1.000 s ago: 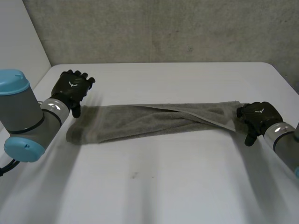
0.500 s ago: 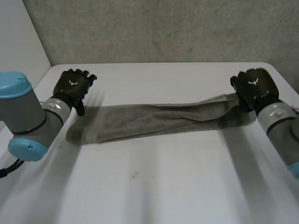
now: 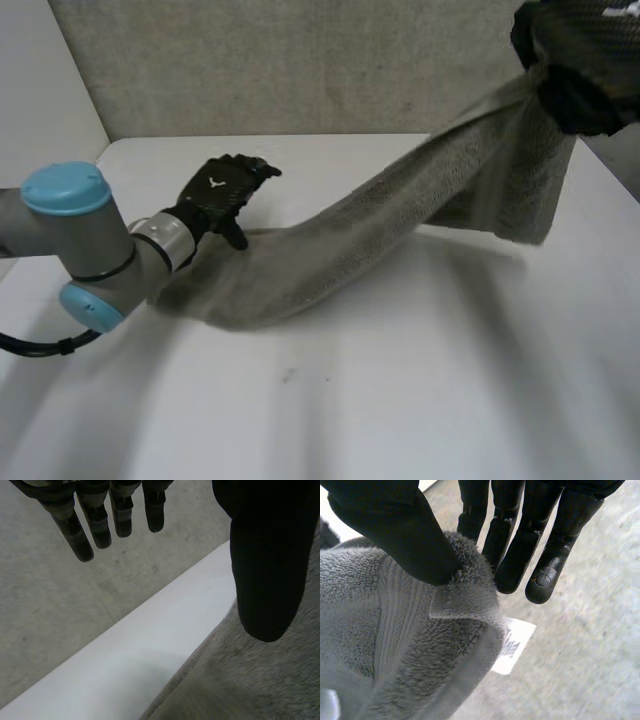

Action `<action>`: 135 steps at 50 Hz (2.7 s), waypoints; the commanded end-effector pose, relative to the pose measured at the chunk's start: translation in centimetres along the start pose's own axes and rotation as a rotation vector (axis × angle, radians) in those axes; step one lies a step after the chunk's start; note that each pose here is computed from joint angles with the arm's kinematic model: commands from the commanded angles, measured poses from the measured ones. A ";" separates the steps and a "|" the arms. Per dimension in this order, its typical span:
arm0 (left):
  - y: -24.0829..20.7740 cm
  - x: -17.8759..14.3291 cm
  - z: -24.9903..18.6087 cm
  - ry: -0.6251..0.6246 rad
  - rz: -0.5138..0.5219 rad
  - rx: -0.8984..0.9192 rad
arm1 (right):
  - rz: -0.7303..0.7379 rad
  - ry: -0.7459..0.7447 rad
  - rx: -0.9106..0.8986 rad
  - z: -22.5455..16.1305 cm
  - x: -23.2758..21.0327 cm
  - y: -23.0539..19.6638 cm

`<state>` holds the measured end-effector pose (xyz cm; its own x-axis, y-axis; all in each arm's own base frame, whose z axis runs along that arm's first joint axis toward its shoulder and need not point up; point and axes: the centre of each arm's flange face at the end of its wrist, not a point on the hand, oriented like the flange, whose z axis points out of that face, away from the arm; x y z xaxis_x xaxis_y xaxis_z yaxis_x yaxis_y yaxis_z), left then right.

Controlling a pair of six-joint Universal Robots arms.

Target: Fold the towel.

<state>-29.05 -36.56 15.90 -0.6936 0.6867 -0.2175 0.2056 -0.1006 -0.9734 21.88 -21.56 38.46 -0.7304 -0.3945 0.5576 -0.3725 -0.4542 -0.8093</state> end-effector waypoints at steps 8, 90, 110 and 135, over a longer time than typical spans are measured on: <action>4.1 1.4 1.1 0.047 -0.041 -0.081 | -0.006 0.063 0.035 -0.1 1.4 -1.4; -1.4 5.7 -16.8 0.049 0.326 -0.602 | -0.069 -0.543 -0.719 -2.2 -10.3 12.3; -25.5 -7.0 -3.3 -0.567 0.535 0.557 | -0.141 0.319 0.135 14.7 0.4 1.1; -6.8 -1.7 -4.8 -0.324 0.327 0.162 | -0.046 -0.039 -0.216 9.0 -8.4 12.2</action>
<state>-25.75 -35.04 29.88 -0.8535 0.2386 -0.4633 0.3015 -0.4990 -0.8125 29.11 -31.61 32.33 -0.7565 -0.2643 0.5982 -0.4365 -0.4770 -0.7628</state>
